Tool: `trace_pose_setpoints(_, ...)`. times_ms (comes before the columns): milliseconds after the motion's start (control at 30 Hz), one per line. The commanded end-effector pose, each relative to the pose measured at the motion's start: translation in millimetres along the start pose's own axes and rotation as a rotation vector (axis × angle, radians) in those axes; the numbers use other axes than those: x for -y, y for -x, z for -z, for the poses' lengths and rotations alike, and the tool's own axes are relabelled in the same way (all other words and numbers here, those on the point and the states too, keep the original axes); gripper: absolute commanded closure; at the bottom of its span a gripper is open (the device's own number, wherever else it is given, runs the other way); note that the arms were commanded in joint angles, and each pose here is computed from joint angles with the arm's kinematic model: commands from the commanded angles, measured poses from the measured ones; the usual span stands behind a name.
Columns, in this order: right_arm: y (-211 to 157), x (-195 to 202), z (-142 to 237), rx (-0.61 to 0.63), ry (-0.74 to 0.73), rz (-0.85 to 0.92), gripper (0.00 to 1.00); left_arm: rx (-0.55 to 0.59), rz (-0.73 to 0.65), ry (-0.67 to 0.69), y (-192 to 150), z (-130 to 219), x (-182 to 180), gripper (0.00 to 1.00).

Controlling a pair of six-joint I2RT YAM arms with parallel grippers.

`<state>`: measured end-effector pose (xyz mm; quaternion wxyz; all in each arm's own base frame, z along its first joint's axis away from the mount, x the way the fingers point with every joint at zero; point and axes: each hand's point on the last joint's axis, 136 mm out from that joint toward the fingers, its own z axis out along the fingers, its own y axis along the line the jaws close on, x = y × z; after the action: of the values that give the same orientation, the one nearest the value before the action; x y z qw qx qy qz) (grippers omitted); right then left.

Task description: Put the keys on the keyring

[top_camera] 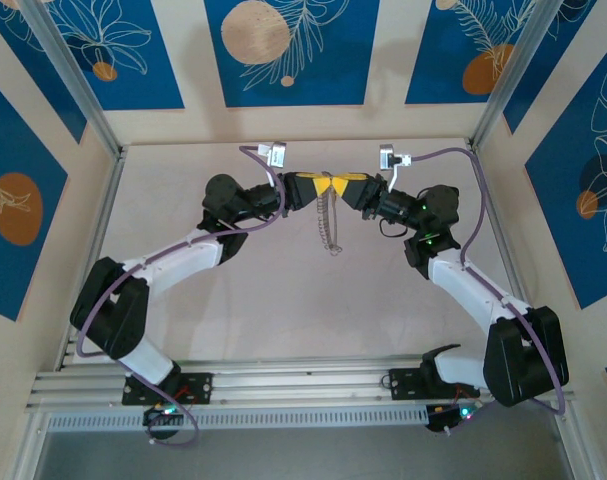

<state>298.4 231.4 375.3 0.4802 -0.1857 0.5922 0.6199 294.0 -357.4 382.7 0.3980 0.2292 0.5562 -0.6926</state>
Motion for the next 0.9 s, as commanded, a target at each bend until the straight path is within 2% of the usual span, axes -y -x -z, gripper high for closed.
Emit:
trace_pose_setpoints(0, 1.7, -3.2, -3.5, -0.005, 0.017, 0.022, 0.94, 0.021, -0.051, -0.072, 8.4, -5.6, 22.7, 1.00)
trace_pose_setpoints(67, 1.2, -3.7, -3.4, -0.008, 0.019, 0.023, 1.00, 0.021, -0.051, -0.073, 8.3, -5.8, 22.7, 1.00)
trace_pose_setpoints(333, -1.8, 1.8, -1.7, -0.017, 0.000, 0.015, 1.00, 0.014, -0.052, -0.050, 6.0, -5.2, 16.4, 1.00)
trace_pose_setpoints(600, -2.0, 15.3, 7.2, -0.055, -0.044, -0.028, 1.00, -0.026, -0.070, -0.002, 5.9, 0.8, 3.3, 0.70)
trace_pose_setpoints(867, -13.8, 21.3, 12.8, -0.167, -0.061, -0.062, 1.00, -0.134, -0.115, 0.108, 8.3, 15.6, -9.2, 0.64)
